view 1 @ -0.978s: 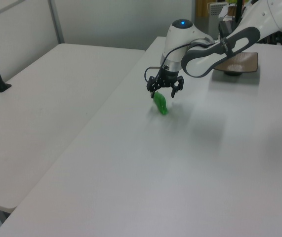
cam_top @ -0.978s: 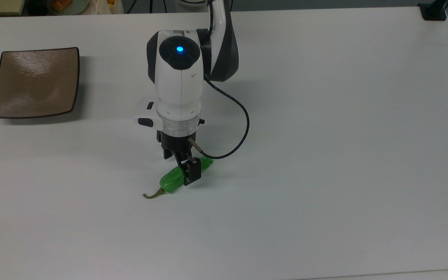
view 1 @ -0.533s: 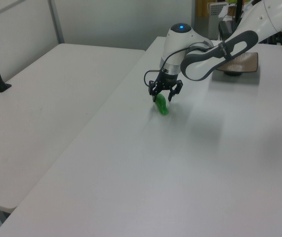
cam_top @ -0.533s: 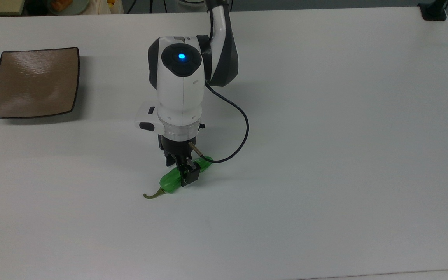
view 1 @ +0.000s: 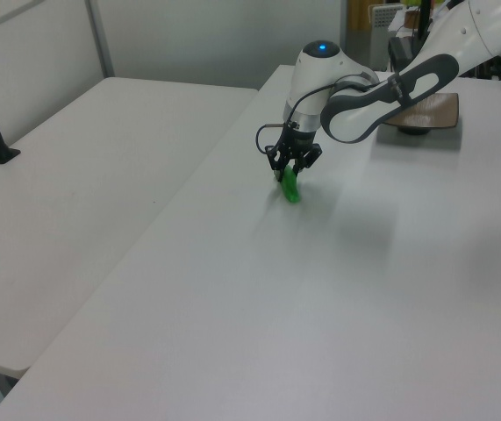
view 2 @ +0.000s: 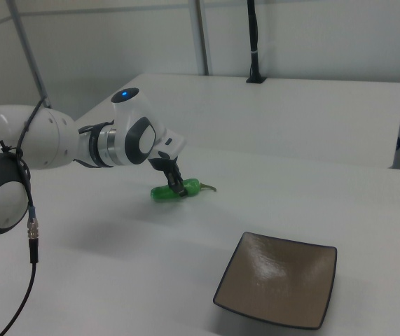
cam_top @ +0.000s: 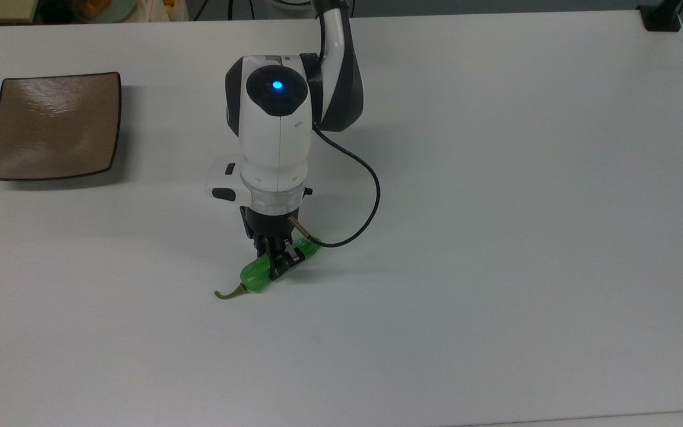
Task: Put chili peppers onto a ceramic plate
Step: 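Close the gripper around the middle of the green chili pepper, then lift the chili pepper and carry it over the brown plate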
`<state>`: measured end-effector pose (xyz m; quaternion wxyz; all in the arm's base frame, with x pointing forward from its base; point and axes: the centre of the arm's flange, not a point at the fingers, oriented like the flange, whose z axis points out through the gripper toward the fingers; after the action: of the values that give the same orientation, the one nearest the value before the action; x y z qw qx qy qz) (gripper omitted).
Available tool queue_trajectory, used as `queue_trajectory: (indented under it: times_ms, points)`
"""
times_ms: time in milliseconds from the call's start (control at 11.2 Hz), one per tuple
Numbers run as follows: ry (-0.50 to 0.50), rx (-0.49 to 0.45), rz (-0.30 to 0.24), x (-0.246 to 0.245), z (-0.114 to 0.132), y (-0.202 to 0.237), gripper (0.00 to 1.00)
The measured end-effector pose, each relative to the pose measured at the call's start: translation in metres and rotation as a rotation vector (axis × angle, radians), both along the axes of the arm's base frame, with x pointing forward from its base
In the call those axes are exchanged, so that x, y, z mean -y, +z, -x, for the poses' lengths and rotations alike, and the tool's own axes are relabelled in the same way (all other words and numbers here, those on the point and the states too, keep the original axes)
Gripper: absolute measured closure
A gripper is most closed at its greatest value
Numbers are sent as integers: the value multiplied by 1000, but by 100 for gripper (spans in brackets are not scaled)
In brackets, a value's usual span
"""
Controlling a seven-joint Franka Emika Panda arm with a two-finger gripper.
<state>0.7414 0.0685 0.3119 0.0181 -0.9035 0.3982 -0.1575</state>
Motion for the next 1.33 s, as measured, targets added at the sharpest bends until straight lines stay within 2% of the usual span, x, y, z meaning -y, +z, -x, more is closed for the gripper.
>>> queue_trajectory:
  times_ms: [267,622,800,978,1333]
  points:
    - [33,17,12,5,-4,11,64]
    - [150,36,65,25,-6,49,64]
    - [227,-14,100,29,-1,61,64]
    - [314,-76,106,37,7,78,64]
    - [539,-219,150,64,30,117,64]
